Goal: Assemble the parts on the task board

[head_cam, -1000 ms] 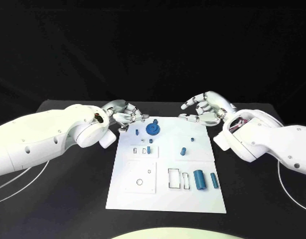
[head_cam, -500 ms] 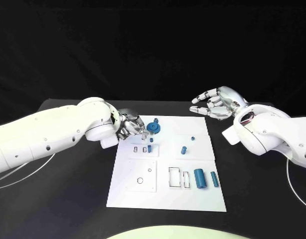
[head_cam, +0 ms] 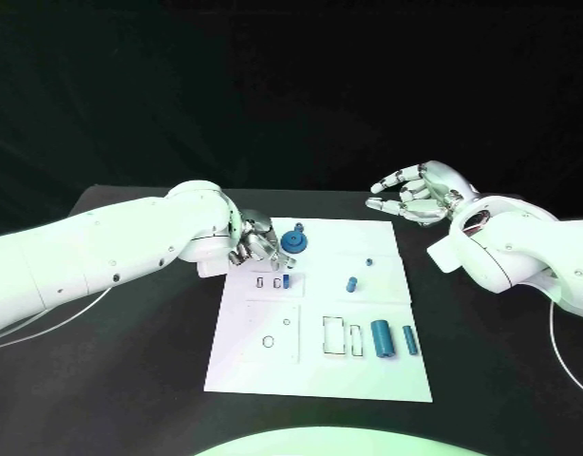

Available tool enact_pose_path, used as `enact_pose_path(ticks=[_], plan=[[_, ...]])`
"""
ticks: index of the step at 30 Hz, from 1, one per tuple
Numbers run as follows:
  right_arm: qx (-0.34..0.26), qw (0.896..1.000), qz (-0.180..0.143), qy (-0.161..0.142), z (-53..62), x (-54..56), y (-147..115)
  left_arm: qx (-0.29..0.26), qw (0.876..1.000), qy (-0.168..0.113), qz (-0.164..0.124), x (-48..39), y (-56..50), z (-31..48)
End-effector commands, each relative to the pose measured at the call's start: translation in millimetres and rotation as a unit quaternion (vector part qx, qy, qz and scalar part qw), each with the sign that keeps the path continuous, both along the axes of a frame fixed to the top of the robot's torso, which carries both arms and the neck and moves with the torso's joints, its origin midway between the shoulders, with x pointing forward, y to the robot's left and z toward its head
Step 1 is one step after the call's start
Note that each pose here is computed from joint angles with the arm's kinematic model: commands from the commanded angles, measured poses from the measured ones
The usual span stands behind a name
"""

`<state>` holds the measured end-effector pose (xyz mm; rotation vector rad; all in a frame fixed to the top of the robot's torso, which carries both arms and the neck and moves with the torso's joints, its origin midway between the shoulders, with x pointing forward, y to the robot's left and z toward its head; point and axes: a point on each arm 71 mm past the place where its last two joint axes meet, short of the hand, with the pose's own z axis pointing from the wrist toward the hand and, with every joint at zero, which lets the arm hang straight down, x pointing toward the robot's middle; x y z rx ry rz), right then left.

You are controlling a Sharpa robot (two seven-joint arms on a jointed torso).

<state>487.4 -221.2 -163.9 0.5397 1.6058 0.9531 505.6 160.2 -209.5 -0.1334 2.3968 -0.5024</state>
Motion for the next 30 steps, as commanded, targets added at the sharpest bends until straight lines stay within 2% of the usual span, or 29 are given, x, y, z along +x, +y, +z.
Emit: enact_pose_path(ticks=[1,13,30], plan=[[0.0,1.0,0.006,-0.002,0.5,0.0,0,0.027,0.999,0.007,-0.02,-1.2,-2.3,-1.4],[-0.004,1.0,0.006,0.004,-0.7,0.5,1,0.03,0.999,0.021,-0.028,-3.0,-11.0,-8.6],[-0.008,1.0,0.007,0.008,-1.8,1.0,2,0.026,0.999,0.03,-0.027,-2.8,-16.1,-13.4]])
